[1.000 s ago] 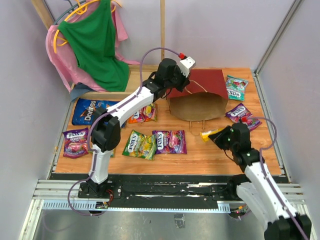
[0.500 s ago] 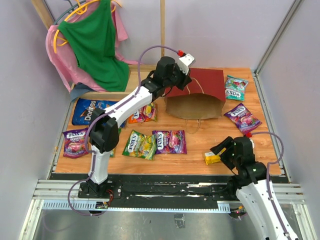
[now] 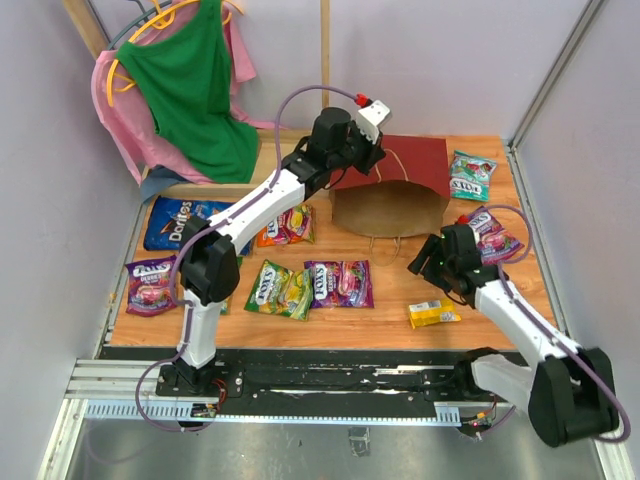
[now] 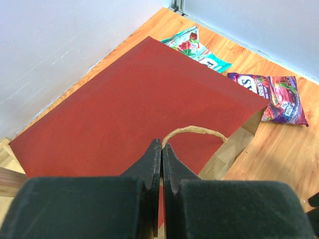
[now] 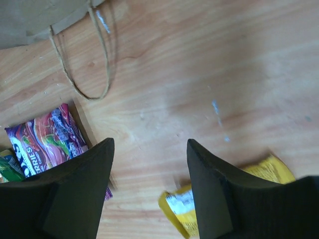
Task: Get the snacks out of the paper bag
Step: Place the snack at the center of the board.
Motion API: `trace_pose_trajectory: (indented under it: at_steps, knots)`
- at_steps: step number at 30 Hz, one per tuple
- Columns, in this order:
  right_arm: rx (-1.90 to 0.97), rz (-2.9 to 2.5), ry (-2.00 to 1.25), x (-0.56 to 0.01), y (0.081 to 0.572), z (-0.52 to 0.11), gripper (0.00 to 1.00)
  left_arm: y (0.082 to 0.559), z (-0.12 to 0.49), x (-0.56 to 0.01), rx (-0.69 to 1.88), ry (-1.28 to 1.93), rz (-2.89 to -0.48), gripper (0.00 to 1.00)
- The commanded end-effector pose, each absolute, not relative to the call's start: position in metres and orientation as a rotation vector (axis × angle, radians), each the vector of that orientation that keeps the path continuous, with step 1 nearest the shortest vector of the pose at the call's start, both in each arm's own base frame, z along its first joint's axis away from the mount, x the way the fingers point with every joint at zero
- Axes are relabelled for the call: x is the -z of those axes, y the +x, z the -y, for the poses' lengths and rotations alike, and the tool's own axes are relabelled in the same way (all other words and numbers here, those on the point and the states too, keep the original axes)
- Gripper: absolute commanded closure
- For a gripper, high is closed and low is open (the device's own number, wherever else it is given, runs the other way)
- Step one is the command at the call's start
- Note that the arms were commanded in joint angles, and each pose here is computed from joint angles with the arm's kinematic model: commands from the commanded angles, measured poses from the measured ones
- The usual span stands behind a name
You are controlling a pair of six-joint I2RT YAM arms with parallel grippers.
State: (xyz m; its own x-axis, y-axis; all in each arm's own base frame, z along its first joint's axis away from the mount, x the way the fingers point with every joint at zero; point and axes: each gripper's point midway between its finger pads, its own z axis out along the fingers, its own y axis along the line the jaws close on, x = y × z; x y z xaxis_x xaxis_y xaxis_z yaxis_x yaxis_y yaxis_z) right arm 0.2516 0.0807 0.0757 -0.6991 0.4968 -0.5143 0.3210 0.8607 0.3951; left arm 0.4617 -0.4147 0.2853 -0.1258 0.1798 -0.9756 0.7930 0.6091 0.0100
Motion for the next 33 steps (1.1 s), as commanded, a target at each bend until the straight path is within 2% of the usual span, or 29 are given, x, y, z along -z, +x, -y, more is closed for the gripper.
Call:
trace_pose_trajectory:
  at_steps: [1, 12, 18, 24, 33]
  knots:
    - [-0.381, -2.296, 0.483, -0.078, 0.29, -0.1, 0.39, 0.469, 0.416, -0.289, 0.633, 0.815, -1.632, 0.98]
    - [-0.367, -2.232, 0.474, -0.052, 0.322, -0.118, 0.44, 0.467, 0.418, -0.283, 0.642, 0.838, -1.627, 0.98]
    - [-0.371, -2.247, 0.468, -0.043, 0.341, -0.128, 0.53, 0.468, 0.419, -0.284, 0.644, 0.839, -1.621, 0.98]
    - [-0.354, -2.272, 0.483, -0.025, 0.347, -0.135, 0.55, 0.468, 0.417, -0.284, 0.629, 0.847, -1.62, 0.97]
    - [-0.385, -2.3, 0.459, -0.013, 0.345, -0.155, 0.64, 0.467, 0.414, -0.28, 0.613, 0.853, -1.634, 0.97]
